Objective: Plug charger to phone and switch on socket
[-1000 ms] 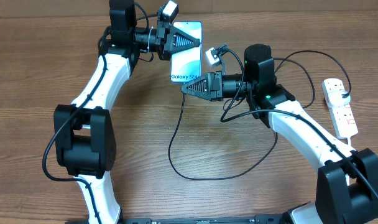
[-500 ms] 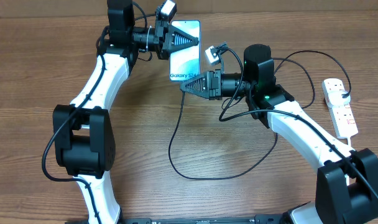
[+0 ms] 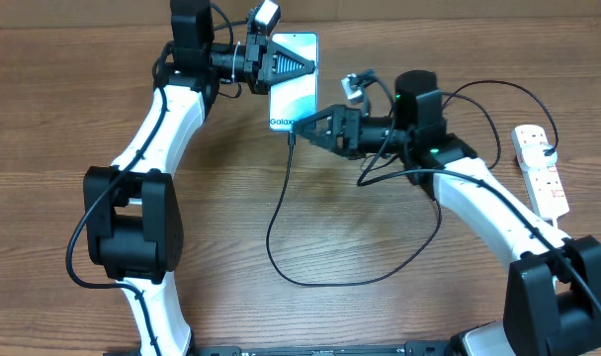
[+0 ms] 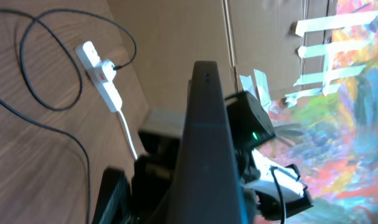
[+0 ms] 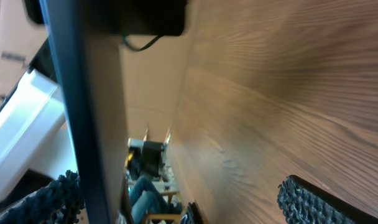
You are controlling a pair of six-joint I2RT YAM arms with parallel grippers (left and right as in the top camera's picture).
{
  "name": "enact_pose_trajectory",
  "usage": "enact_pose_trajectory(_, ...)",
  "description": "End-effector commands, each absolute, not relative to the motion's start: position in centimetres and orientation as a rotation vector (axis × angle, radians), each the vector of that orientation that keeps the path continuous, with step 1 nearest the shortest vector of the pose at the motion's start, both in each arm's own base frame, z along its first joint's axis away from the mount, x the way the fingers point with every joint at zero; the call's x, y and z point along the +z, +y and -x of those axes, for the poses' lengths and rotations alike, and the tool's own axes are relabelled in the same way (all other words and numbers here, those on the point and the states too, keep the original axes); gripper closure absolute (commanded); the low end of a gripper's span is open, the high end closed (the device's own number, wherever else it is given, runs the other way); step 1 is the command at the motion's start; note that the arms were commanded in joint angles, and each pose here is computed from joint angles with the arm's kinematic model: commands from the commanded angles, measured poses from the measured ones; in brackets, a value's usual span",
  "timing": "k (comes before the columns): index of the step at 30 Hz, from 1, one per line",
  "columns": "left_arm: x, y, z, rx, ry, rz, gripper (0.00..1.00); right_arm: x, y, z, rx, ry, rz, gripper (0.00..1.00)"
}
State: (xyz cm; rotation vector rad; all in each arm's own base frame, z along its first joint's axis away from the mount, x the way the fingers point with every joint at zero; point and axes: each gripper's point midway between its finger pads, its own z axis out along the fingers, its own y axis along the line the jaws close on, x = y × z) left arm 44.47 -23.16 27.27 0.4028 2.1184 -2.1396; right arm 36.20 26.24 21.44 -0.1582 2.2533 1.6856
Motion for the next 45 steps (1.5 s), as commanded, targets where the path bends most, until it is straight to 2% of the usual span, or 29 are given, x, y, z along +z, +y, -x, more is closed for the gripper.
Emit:
enact_pose_trajectory(1, 28.5, -22.7, -43.9, -2.068, 2.001, -0.577, 0.96, 21.3, 23.6, -37.8, 1.604, 2.229, 0.138, 0.00)
enact_pose_trajectory(13, 28.5, -22.7, -43.9, -1.901, 1.803, -0.804, 0.96, 17.7, 19.2, -37.4, 1.468, 2.345, 0.112, 0.00)
enact_pose_trajectory(20, 26.9, -22.7, -43.6, -1.921, 1.824, -0.778, 0.96, 14.8, 17.4, -37.9, 1.271, 2.475, -0.042, 0.00)
enact_pose_trajectory(27, 25.0, -22.6, -43.5, -1.969, 1.886, -0.707, 0.96, 14.6, 17.3, -37.8, 1.263, 2.484, -0.050, 0.00)
enact_pose_trajectory(31, 21.7, -22.1, -45.2, -1.911, 2.074, -0.480, 0.96, 13.9, 16.9, -37.5, 1.231, 2.523, -0.087, 0.00)
enact_pose_trajectory(35, 16.1, -20.2, -46.9, -1.618, 2.381, -0.163, 0.96, 12.9, 16.4, -36.9, 1.189, 2.583, -0.138, 0.00)
enact_pose_trajectory(45, 8.1, -14.8, -45.0, -1.031, 2.803, 0.060, 0.96, 10.4, 13.9, -36.6, 0.951, 2.687, -0.257, 0.00)
